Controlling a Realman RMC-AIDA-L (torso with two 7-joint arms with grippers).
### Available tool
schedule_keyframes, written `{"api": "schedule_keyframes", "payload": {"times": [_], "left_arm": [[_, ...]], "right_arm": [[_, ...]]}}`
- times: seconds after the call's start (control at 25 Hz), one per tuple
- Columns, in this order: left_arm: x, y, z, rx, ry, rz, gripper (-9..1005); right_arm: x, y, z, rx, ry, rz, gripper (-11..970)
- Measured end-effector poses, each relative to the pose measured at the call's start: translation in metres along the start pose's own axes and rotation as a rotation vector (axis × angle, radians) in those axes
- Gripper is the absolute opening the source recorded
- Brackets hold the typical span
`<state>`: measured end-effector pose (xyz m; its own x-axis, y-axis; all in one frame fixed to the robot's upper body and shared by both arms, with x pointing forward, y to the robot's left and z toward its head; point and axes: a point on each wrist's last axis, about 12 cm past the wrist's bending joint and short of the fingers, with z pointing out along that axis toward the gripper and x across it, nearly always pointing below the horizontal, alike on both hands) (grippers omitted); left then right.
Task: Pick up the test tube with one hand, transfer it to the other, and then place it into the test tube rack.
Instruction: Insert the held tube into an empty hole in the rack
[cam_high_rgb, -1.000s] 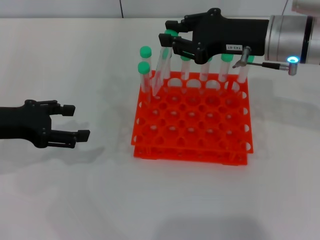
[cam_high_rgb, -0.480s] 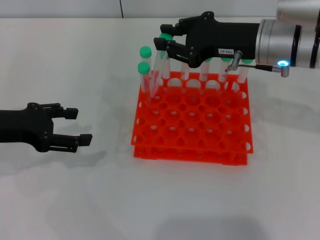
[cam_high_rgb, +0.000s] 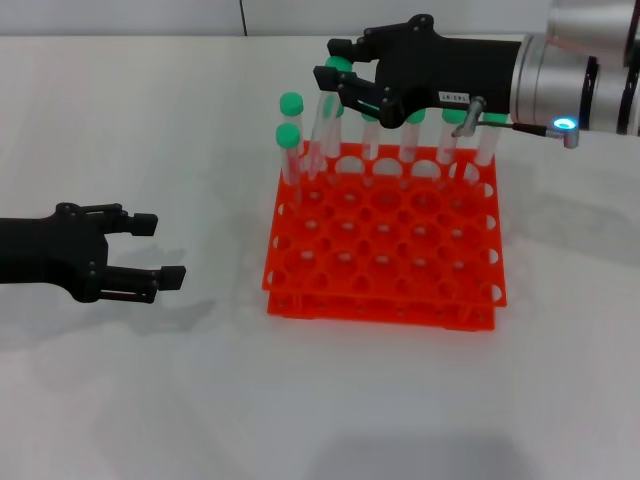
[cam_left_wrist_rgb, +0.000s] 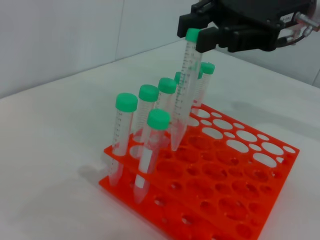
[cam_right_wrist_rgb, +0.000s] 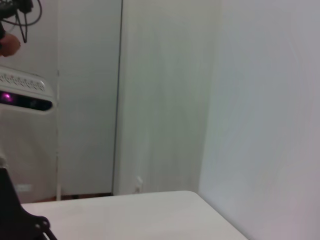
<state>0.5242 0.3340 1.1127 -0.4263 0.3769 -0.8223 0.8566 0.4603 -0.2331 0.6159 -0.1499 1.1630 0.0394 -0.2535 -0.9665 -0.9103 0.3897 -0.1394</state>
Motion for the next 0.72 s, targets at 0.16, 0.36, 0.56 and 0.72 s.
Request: {"api": "schedule_keyframes", "payload": {"times": [0.16,0.36,0.56,0.72], "left_arm": [[-0.0001,0.0000,0.0000,0.000,0.000,0.000,885],[-0.0001,0.0001,0.0001,0.000,-0.001,0.000,885],[-0.0004,0.0003,0.0002,-0.001,-0.002,0.000,885],[-0.0004,0.0004,0.0001,-0.002,-0.002,0.000,885]], "right_arm": [[0.0010,-0.0008,0.0011,0.013,0.009,-0.012,267],[0.0022,-0.0014,0.0004,0.022,0.014,-0.030,267],[0.0036,-0.0017,-0.0006,0.029,0.017,-0.030,267],[0.0036,-0.0020,-0.0009,0.030,0.017,-0.032,267]]}}
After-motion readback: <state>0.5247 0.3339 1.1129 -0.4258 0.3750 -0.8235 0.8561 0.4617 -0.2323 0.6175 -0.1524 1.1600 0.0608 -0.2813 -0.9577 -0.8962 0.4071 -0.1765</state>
